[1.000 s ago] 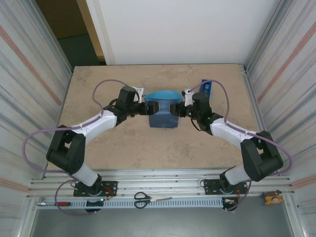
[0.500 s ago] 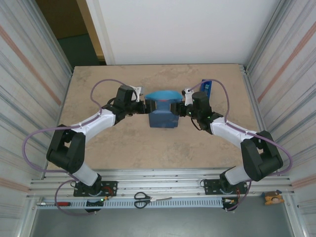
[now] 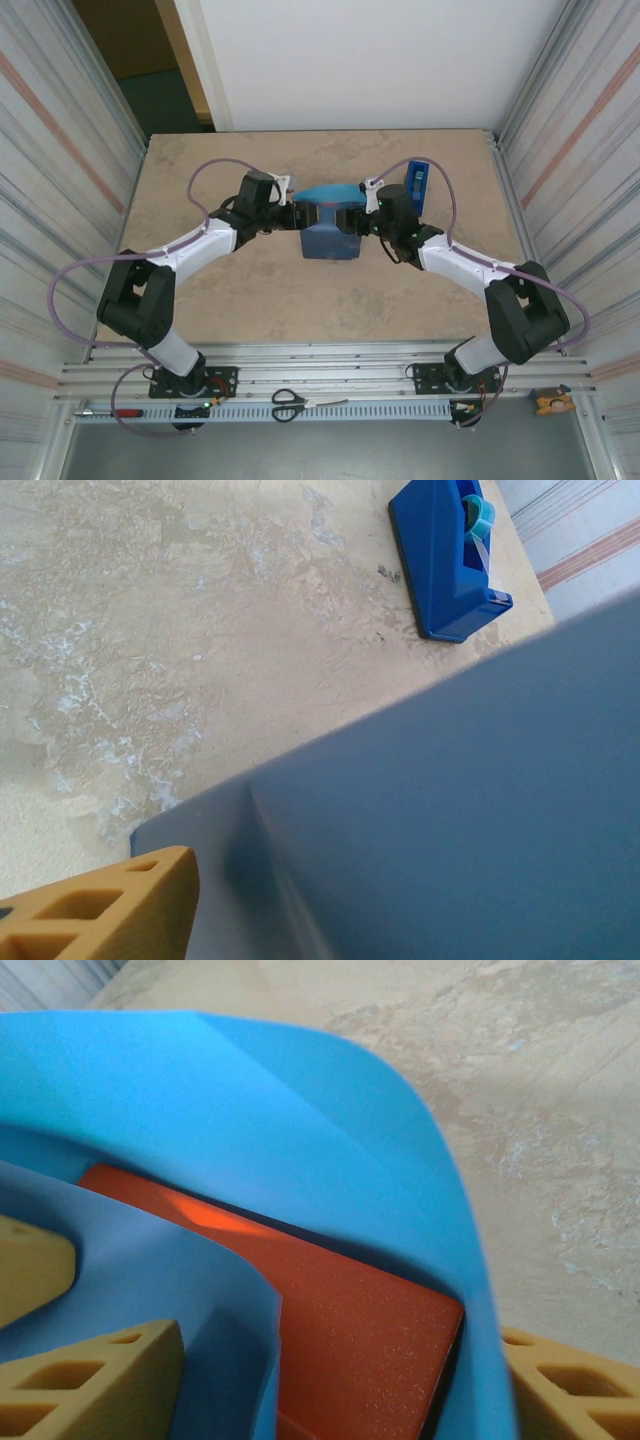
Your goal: Wrap the gift box in paper
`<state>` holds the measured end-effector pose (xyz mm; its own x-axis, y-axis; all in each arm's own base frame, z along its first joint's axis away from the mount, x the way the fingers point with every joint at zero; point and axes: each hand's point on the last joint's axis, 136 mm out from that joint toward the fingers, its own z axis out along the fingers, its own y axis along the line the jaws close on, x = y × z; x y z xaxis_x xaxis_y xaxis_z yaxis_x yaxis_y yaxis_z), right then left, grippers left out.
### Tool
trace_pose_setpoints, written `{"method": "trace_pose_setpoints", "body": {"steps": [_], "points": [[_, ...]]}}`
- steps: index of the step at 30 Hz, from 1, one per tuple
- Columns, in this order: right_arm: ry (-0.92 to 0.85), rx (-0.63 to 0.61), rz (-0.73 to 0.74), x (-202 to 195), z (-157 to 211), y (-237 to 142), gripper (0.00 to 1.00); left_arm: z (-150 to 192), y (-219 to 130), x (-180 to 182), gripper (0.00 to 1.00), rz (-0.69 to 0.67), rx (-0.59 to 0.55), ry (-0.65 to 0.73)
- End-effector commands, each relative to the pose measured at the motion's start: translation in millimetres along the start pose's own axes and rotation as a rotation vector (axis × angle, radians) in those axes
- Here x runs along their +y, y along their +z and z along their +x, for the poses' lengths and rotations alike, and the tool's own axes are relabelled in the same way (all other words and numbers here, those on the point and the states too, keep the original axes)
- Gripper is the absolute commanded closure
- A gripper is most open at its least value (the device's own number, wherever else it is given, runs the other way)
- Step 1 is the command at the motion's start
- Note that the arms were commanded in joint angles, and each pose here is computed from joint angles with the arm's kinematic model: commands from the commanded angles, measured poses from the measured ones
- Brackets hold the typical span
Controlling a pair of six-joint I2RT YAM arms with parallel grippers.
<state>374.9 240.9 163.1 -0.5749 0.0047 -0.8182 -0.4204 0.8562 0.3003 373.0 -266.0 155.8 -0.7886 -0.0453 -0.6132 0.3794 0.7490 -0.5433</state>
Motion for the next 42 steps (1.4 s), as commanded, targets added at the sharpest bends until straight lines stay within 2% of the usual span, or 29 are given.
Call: {"method": "trace_pose_setpoints", "body": {"steps": [1, 7, 14, 24, 30, 31, 37, 42], "points": [[0.007, 0.030, 0.030, -5.3, 12.5, 4.4, 0.35, 4.3, 6.1, -6.8, 0.36, 0.026, 0.023, -0.010], [0.017, 0.046, -0.054, 8.7, 10.2, -0.6, 0.42, 7.1, 7.1, -17.6, 0.43, 0.073, 0.036, -0.053], [0.040, 0.072, -0.141, 25.2, 8.6, -10.6, 0.43, 14.0, 0.2, -31.9, 0.48, 0.122, 0.034, -0.120], [0.087, 0.078, -0.194, 41.9, 11.3, -31.4, 0.42, 26.0, -16.2, -39.9, 0.47, 0.129, 0.048, -0.193], [0.082, 0.094, -0.145, 35.4, 20.8, -28.2, 0.41, 33.6, -14.9, -34.8, 0.47, 0.104, 0.071, -0.195], [0.073, 0.101, -0.131, 33.2, 21.1, -26.7, 0.41, 32.2, -14.3, -34.5, 0.47, 0.100, 0.070, -0.189], [-0.025, 0.078, -0.037, 20.9, 15.6, -27.7, 0.23, 30.3, -11.6, -30.3, 0.47, 0.057, 0.092, -0.163], [-0.105, 0.032, 0.042, 12.1, 15.3, -31.3, 0.16, 33.8, -8.5, -27.9, 0.47, 0.055, 0.100, -0.168]]}}
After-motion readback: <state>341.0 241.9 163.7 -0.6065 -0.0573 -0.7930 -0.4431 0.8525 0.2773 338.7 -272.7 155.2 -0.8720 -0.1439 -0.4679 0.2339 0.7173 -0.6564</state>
